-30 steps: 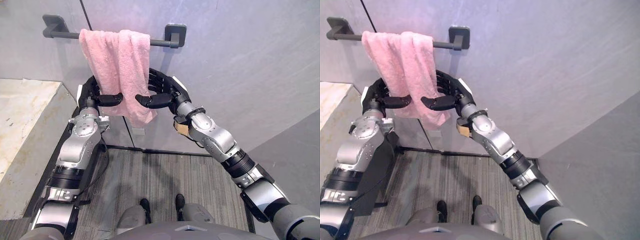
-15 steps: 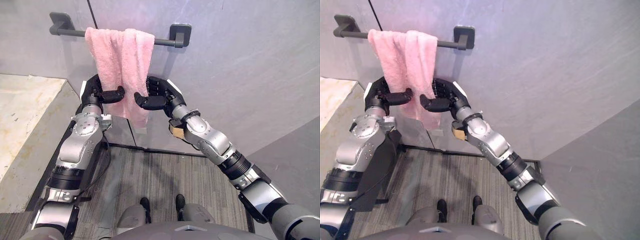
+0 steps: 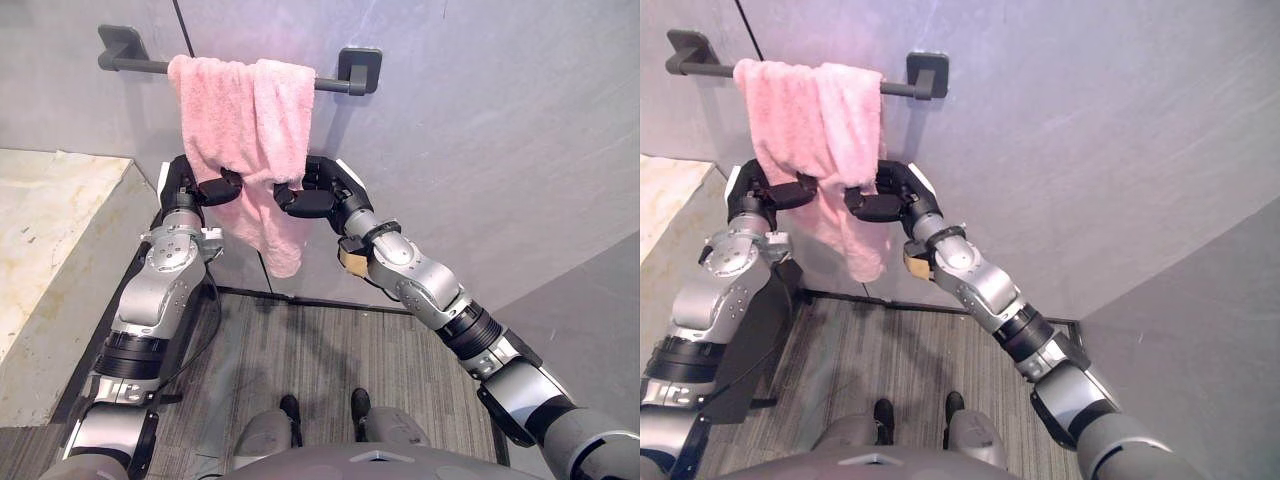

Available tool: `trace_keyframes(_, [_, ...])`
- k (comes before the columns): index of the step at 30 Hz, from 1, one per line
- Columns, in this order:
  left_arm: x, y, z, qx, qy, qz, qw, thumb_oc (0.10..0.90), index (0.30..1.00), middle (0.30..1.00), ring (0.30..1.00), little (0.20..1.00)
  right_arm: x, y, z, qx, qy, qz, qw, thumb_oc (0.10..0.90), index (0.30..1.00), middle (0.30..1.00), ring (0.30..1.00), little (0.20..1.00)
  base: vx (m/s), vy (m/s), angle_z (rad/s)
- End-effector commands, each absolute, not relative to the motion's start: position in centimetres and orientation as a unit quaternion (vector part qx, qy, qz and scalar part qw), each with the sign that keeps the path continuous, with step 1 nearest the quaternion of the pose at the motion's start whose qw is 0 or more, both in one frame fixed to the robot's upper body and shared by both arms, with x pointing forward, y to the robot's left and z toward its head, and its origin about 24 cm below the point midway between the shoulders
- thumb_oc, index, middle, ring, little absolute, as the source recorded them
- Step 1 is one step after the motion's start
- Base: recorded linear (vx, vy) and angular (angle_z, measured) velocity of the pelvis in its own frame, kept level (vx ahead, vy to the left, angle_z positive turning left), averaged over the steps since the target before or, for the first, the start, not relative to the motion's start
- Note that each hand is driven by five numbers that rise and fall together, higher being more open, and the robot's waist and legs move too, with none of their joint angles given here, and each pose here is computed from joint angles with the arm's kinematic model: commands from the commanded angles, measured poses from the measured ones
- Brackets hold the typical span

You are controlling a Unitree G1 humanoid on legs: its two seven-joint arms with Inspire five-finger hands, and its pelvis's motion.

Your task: Organize the bathroom.

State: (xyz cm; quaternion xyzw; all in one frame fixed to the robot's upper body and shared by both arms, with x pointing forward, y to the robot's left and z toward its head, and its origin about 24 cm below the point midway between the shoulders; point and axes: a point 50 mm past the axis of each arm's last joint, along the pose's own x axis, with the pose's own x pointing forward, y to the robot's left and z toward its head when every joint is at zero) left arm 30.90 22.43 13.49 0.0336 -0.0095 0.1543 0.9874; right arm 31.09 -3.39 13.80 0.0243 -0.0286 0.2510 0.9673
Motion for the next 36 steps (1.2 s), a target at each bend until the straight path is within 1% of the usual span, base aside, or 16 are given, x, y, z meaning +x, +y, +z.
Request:
trace_keyframes(1, [30.6,22.7,19.8,0.001,-0.171,0.238,0.956,0.400,0.300,0.300,0.300,0.300,30.4,-1.3,20.1,0.080,-0.176,0.276,0.941,0.400,0.300,0.300,0.300,0.300,0.00,0.000,0.00])
trace_keyframes(2, [30.1,23.8,20.0,-0.015,-0.189,0.291,0.938,0.400,0.300,0.300,0.300,0.300,30.6,-1.4,20.0,0.073,-0.177,0.270,0.944,0.400,0.300,0.300,0.300,0.300,0.00,0.000,0.00])
trace_keyframes(3, [30.1,23.8,20.0,-0.015,-0.189,0.291,0.938,0.400,0.300,0.300,0.300,0.300,30.6,-1.4,20.0,0.073,-0.177,0.270,0.944,0.400,0.300,0.300,0.300,0.300,0.00,0.000,0.00])
trace_keyframes(4, [29.4,24.9,20.2,-0.031,-0.213,0.345,0.913,0.400,0.300,0.300,0.300,0.300,30.6,-1.5,20.0,0.062,-0.180,0.258,0.947,0.400,0.300,0.300,0.300,0.300,0.00,0.000,0.00])
trace_keyframes(6, [29.1,25.2,20.2,-0.036,-0.218,0.357,0.908,0.400,0.300,0.300,0.300,0.300,30.7,-1.6,20.0,0.060,-0.179,0.255,0.948,0.400,0.300,0.300,0.300,0.300,0.00,0.000,0.00])
trace_keyframes(8, [28.1,26.4,20.1,-0.057,-0.232,0.398,0.886,0.400,0.300,0.300,0.300,0.300,30.9,-1.8,19.8,0.052,-0.177,0.239,0.953,0.400,0.300,0.300,0.300,0.300,0.00,0.000,0.00])
trace_keyframes(23, [27.3,26.9,18.7,-0.067,-0.223,0.442,0.866,0.400,0.300,0.300,0.300,0.300,32.3,-3.0,19.6,0.034,-0.166,0.200,0.965,0.400,0.300,0.300,0.300,0.300,0.00,-0.013,0.02])
trace_keyframes(24, [27.3,26.9,18.7,-0.067,-0.222,0.442,0.866,0.525,0.488,0.488,0.488,0.488,32.3,-3.1,19.5,0.034,-0.167,0.200,0.965,0.458,0.387,0.387,0.387,0.387,0.00,0.000,0.00])
trace_keyframes(25, [27.3,27.0,18.7,-0.067,-0.220,0.441,0.867,0.800,0.900,0.900,0.900,0.900,32.4,-3.2,19.7,0.032,-0.171,0.198,0.965,0.800,0.900,0.900,0.900,0.900,0.00,0.000,0.00])
trace_keyframes(36, [27.3,26.8,18.0,-0.069,-0.207,0.432,0.875,0.800,0.900,0.900,0.900,0.900,32.3,-3.0,19.9,0.021,-0.174,0.206,0.963,0.800,0.900,0.900,0.900,0.900,0.00,0.000,0.00])
